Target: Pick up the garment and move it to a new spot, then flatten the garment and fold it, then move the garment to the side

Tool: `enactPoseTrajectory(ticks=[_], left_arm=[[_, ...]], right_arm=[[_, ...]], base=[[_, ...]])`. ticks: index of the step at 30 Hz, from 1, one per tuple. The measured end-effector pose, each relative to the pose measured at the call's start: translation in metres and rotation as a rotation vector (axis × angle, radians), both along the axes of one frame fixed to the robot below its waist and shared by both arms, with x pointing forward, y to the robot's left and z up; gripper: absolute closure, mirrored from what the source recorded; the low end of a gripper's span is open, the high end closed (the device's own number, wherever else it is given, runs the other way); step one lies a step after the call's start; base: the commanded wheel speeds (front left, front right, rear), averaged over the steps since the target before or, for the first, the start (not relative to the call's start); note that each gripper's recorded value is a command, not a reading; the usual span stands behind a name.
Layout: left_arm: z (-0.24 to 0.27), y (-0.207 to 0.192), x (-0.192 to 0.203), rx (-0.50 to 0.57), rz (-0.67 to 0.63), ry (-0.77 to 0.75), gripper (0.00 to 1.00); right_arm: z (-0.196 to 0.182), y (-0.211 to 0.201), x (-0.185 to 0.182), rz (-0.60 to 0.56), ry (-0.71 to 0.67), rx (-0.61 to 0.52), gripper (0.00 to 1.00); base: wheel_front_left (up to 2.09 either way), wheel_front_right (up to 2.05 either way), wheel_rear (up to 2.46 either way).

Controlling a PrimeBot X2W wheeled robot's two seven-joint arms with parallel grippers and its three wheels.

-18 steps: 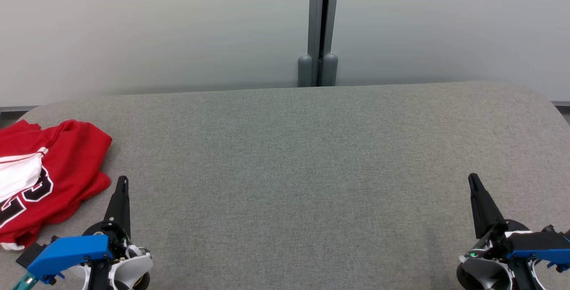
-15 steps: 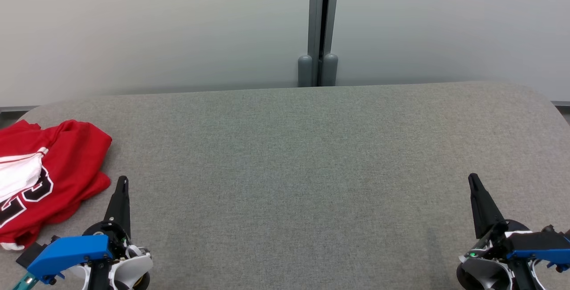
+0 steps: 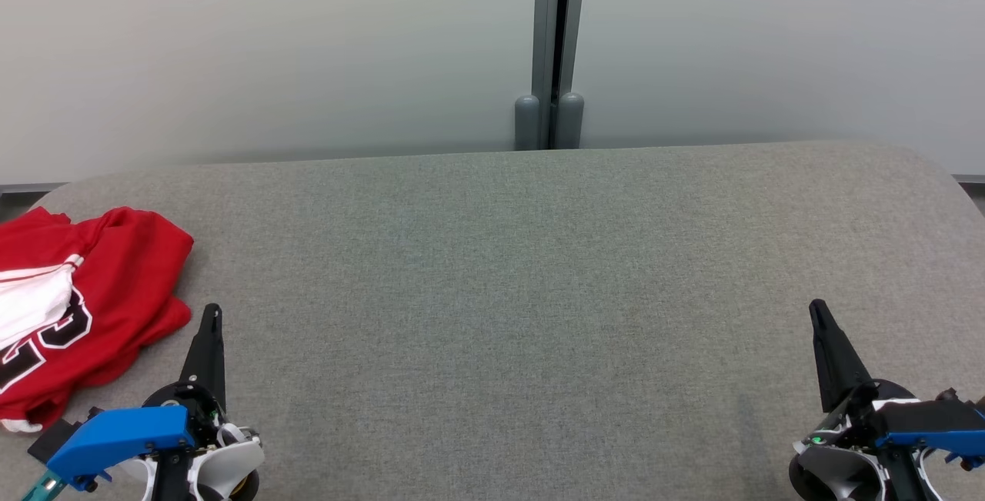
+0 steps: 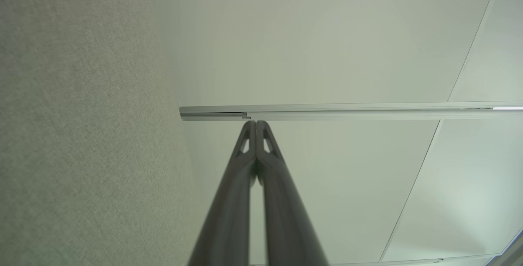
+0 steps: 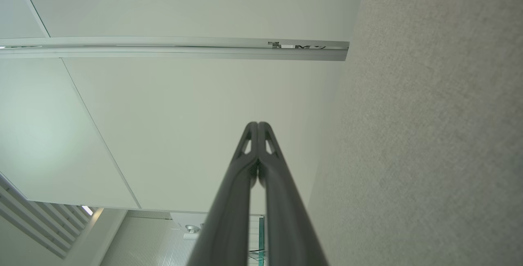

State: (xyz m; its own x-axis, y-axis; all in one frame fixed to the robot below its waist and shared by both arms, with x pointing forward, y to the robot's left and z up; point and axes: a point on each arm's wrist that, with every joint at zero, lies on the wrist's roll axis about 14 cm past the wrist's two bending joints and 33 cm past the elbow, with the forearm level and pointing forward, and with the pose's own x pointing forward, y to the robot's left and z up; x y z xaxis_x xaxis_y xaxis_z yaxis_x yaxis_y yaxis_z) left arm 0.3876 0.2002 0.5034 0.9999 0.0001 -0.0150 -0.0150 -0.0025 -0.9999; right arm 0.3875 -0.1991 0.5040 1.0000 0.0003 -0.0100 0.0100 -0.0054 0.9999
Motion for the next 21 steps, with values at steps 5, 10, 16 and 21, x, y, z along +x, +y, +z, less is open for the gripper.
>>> enactPoseTrajectory(ticks=[5,10,16,21], left_arm=[[0.0,0.0,0.0,0.0,0.0,0.0,0.0],[-0.029,0.0,-0.014,-0.011,0.006,0.087,0.0],[-0.036,0.0,-0.02,-0.006,0.024,0.108,0.0],[-0.031,0.0,-0.018,0.035,0.031,0.094,0.0]], right_arm=[[0.0,0.0,0.0,0.0,0.0,0.0,0.0],[-0.025,0.002,-0.011,0.0,0.076,0.011,0.0],[-0.035,0.004,-0.016,-0.009,0.105,0.003,0.0],[-0.033,0.007,-0.015,-0.009,0.1,-0.03,0.0]], base=[[0.0,0.0,0.0],[0.0,0.0,0.0],[0.0,0.0,0.0],[0.0,0.0,0.0]])
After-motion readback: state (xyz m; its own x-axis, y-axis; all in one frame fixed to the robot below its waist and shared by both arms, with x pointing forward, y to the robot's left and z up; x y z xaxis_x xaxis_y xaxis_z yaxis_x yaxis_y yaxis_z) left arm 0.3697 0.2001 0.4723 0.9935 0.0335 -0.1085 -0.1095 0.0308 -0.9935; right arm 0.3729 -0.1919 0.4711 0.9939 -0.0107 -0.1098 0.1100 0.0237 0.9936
